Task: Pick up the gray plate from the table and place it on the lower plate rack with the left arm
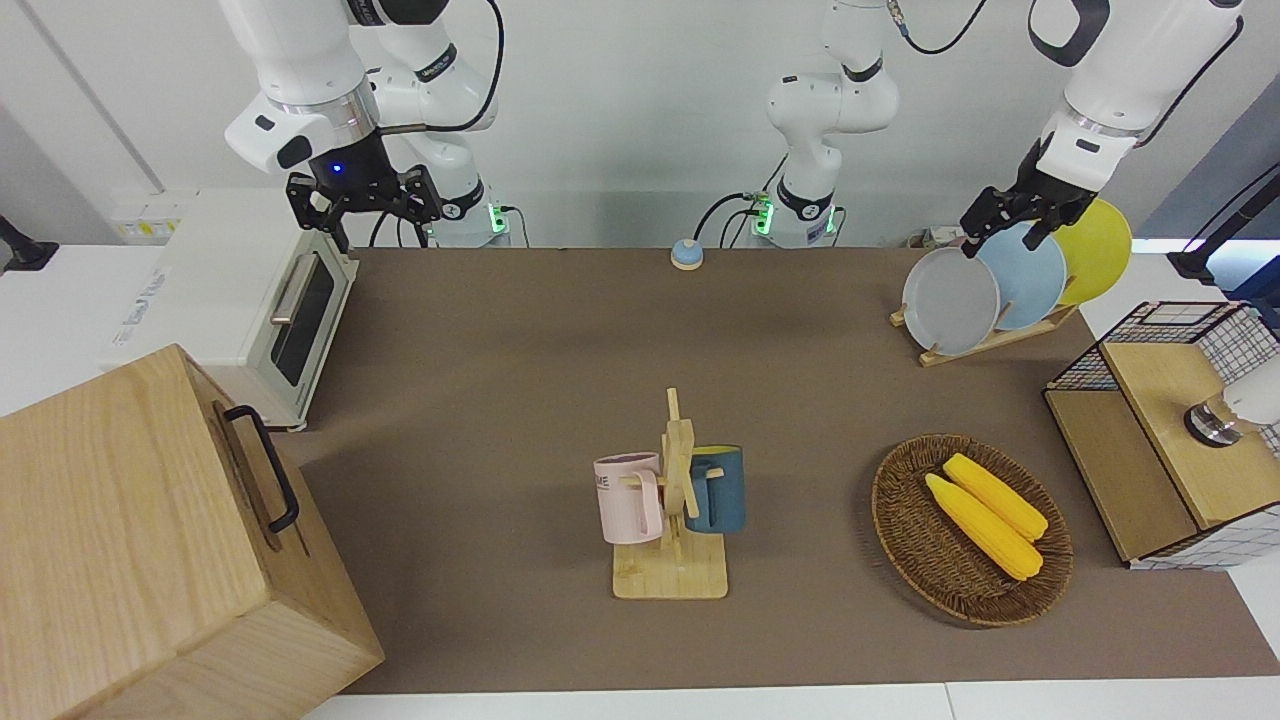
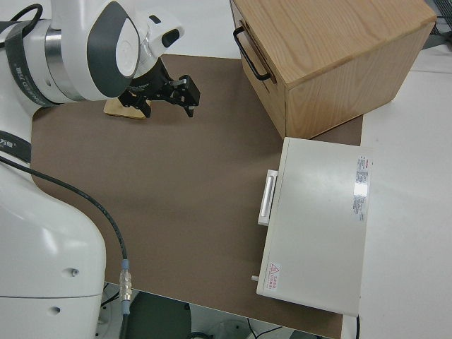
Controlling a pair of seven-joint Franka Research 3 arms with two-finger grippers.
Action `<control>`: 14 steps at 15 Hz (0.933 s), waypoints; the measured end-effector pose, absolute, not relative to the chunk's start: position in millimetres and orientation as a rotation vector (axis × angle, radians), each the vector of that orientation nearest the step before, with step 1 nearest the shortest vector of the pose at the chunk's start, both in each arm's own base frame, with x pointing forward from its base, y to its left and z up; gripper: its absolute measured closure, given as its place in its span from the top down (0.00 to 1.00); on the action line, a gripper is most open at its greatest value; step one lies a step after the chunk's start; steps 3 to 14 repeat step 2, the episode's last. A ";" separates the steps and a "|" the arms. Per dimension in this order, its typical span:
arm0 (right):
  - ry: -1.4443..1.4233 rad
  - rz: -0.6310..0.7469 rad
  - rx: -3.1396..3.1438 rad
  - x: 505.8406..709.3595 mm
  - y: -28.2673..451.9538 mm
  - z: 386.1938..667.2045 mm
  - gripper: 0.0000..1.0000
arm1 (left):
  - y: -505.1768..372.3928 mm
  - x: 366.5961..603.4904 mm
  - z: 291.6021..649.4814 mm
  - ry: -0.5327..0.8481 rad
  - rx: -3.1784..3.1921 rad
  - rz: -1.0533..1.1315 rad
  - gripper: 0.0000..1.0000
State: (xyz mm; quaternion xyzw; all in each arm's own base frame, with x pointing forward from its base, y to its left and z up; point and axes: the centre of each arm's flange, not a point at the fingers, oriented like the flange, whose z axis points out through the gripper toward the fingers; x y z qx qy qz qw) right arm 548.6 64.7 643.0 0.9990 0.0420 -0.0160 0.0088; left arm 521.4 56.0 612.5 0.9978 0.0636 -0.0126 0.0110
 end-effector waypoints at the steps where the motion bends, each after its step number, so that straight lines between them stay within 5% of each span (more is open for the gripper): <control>1: 0.131 -0.050 3.121 548.6 64.7 643.0 0.99 | 54.7 521.6 612.3 0.194 3.121 -0.040 1.00; 14: 0.131 -0.050 3.121 548.6 64.7 643.0 0.99 | 54.3 521.7 612.3 0.195 3.127 -0.041 1.00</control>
